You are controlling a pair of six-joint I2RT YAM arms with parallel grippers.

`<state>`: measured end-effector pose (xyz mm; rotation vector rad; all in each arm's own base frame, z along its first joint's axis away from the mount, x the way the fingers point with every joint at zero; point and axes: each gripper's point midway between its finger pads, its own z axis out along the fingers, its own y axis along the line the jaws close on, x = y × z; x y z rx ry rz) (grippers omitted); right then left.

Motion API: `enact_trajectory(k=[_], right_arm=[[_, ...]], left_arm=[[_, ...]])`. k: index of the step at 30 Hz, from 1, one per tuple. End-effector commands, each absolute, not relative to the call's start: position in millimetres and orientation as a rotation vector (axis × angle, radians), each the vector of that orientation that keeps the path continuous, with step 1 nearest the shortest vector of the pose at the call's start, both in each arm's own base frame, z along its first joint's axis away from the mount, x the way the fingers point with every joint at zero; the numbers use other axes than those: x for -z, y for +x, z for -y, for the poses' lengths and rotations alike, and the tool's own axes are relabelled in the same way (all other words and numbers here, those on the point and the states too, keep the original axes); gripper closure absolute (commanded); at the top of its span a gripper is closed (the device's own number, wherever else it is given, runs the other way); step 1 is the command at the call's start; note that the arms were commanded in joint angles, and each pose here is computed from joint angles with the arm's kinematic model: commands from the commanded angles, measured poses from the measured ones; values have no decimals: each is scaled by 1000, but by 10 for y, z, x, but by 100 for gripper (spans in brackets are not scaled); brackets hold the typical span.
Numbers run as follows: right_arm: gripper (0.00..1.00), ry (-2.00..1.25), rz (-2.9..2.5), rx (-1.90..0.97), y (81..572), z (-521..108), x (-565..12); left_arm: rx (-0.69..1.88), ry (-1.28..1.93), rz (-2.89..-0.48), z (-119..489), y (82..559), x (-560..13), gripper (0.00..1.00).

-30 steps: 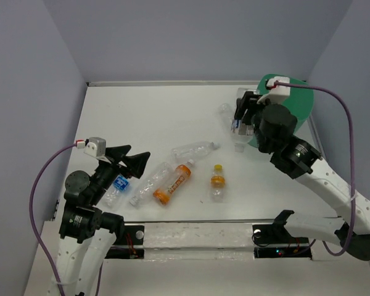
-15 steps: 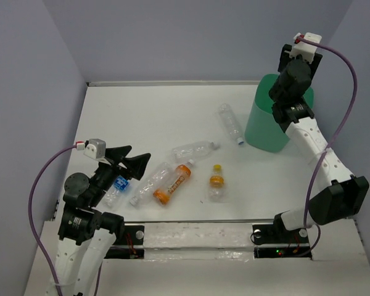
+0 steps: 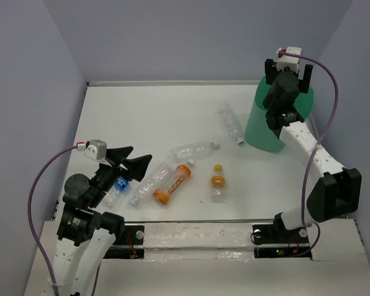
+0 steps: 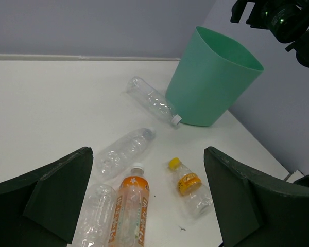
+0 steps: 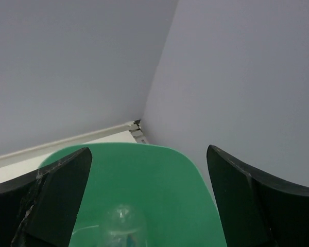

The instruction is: Put the plastic bottles in the bin

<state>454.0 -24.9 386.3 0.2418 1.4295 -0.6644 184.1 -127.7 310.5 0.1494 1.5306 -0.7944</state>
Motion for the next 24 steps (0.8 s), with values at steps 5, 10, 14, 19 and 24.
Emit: enact_trajectory(k=[5, 10, 14, 19, 24], right_arm=[[16, -15, -1413, 198, 4279, -780, -4538], [16, -349, -1623, -8, 4366, -1791, -4182], [9, -483, -1883, -49, 4589, -2103, -3295], [5, -510, -2049, -6, 4778, -2191, -2746], [5, -455, -2117, 314, 5171, -1934, -2219]], left_arm=[[791, 169, -1485, 1278, 1823, -3202, 1], [789, 167, -1495, 1280, 1837, -3183, 1], [781, 157, -1497, 1266, 1848, -3177, 1], [784, 156, -1509, 1277, 1858, -3162, 1], [788, 160, -1515, 1292, 1862, -3150, 1]])
